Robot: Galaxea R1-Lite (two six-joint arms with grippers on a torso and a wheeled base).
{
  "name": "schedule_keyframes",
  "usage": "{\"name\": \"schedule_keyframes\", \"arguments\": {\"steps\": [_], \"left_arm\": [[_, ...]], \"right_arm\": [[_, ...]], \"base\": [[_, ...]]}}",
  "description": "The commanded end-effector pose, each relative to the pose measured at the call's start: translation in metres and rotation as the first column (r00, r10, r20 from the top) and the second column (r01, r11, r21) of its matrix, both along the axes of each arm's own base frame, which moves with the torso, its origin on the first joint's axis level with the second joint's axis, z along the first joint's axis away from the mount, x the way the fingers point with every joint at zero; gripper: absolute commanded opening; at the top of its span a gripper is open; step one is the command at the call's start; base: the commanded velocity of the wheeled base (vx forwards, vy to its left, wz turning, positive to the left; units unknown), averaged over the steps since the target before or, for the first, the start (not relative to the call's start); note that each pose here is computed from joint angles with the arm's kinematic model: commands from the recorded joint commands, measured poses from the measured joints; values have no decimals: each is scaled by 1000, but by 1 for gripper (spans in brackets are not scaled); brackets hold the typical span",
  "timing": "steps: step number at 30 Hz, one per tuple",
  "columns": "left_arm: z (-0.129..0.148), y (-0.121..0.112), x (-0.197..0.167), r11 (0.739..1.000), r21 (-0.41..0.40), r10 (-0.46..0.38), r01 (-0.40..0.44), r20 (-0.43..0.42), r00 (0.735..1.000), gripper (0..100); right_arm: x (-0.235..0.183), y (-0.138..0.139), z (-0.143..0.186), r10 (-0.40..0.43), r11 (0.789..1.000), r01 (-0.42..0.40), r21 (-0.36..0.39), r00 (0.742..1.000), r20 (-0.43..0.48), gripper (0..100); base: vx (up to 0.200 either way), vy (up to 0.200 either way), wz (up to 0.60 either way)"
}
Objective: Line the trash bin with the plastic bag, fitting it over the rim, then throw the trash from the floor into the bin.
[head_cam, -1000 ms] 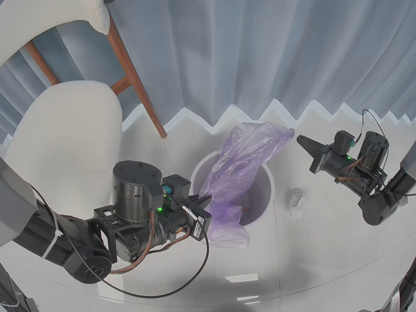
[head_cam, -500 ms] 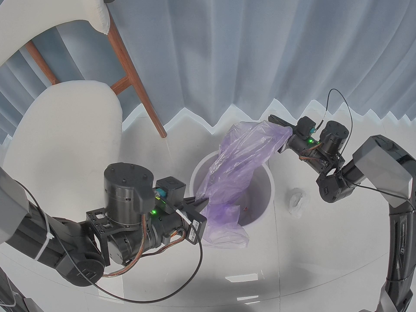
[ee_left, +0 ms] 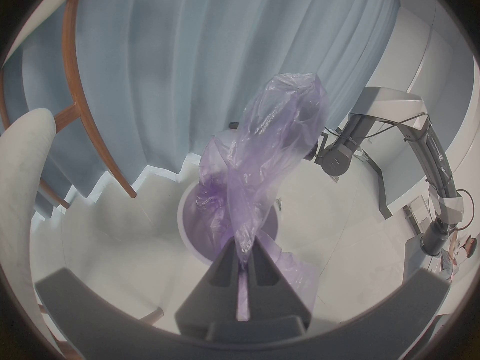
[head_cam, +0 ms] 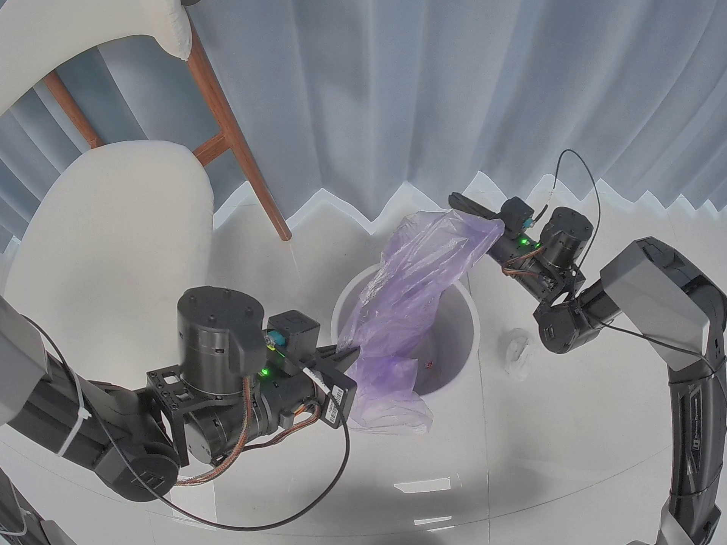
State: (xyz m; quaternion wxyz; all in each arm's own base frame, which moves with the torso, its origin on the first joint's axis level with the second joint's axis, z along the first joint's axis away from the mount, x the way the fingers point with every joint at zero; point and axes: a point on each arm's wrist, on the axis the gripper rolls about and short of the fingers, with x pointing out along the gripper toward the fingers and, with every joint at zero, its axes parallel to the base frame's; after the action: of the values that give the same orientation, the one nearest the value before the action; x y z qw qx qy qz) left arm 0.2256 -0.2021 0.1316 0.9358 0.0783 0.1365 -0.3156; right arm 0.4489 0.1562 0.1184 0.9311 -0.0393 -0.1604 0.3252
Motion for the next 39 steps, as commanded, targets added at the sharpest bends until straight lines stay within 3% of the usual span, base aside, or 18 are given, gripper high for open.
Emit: {"name": "schedule_keyframes", "arguments": {"steps": [1,4,6,9,11,16,19,23,26,31,35,38,39], "left_arm": [[-1,0,1,1000,3,3,-3,-2,1000,0],[-1,1,1,1000,3,7,-7,-2,1000,0],[-1,2,3,1000,2,15,-15,-1,1000,0],[0,3,4,1000,-1,19,-19,3,1000,0],[1,3,5,1000,-2,21,-21,4,1000,0],[2,7,11,999,-7,44,-44,9,999,0],[5,6,14,999,-15,47,-47,17,999,0],[6,1,20,998,-20,56,-55,27,998,0],[5,1,21,997,-15,75,-75,30,997,0],[-1,2,29,995,-2,97,-97,17,995,0],[0,2,38,994,-9,111,-111,25,993,0],[-2,3,41,993,-7,120,-120,23,992,0],[-3,1,42,993,-5,122,-122,22,992,0]], "right_arm": [[-29,41,-9,106,994,-107,-8,994,-37,0],[-40,48,-15,133,991,-135,-19,989,-69,0],[-69,48,-54,150,982,-173,-80,961,-232,0],[-84,41,-77,139,976,-185,-112,934,-330,0],[-87,39,-81,135,975,-186,-118,928,-348,0],[-105,28,-109,107,968,-199,-155,880,-462,0],[-104,29,-116,105,966,-203,-159,874,-474,0],[-86,35,-97,114,977,-176,-124,911,-396,0],[-85,29,-79,112,983,-158,-97,922,-370,0],[-98,7,-45,99,993,-116,-22,919,-382,0],[-124,-28,-20,66,998,-49,49,888,-454,0],[-157,-46,-12,59,996,-18,83,849,-525,0],[-178,-54,-9,68,994,-9,106,824,-563,0]], "base": [[0,0,0],[0,0,0],[0,0,0],[0,0,0],[0,0,0],[0,0,0],[0,0,0],[0,0,0],[0,0,0],[0,0,0],[0,0,0],[0,0,0],[0,0,0]]}}
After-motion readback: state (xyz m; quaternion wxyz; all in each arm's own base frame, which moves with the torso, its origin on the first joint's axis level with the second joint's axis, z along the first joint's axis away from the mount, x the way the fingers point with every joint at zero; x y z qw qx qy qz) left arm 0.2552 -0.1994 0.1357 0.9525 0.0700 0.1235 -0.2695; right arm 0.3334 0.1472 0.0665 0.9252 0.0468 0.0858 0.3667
